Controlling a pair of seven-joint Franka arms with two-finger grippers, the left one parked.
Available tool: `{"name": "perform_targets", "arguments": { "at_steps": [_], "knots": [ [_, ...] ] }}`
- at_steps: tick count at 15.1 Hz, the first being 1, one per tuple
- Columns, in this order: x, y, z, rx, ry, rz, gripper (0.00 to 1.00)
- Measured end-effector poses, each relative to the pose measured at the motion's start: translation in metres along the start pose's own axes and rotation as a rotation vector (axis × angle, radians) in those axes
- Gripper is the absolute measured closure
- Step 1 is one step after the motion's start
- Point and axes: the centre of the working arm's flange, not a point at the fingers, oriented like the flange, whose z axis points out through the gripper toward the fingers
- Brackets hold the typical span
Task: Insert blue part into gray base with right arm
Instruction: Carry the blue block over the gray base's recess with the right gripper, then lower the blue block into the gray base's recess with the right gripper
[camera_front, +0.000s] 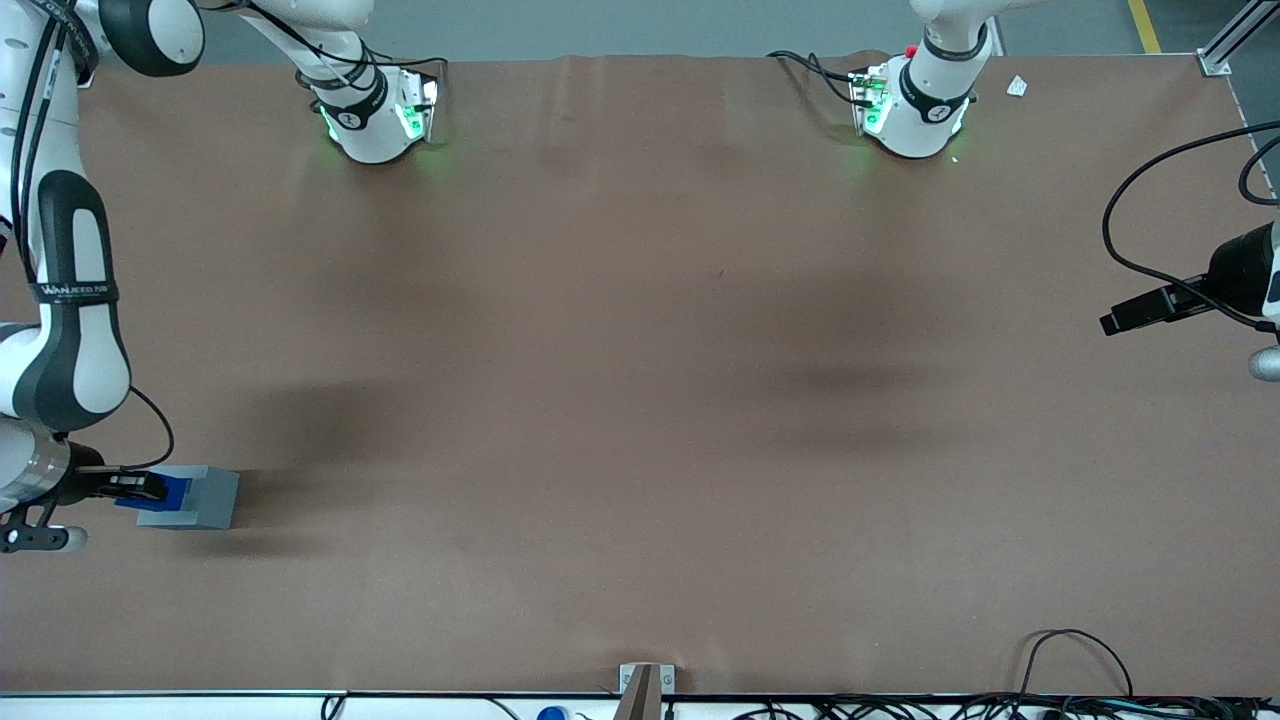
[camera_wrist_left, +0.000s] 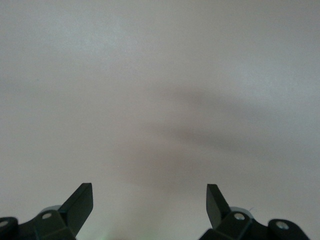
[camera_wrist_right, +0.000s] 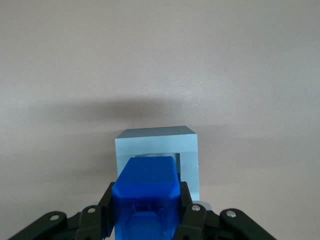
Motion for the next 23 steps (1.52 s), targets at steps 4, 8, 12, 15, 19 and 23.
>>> {"name": "perform_targets", "arguments": {
  "at_steps": [4,8,12,15,19,23],
  "knots": [
    [0.000,0.002,0.009,0.011,-0.002,0.010,0.49],
    [-0.001,0.006,0.009,0.015,-0.001,0.017,0.49],
    [-0.003,0.012,0.010,0.016,-0.004,0.026,0.49],
    [-0.003,0.014,0.010,0.016,-0.004,0.028,0.49],
    [-0.003,0.014,0.010,0.017,-0.007,0.025,0.49],
    [-0.004,0.009,0.011,0.022,-0.031,0.006,0.49]
  ]
}}
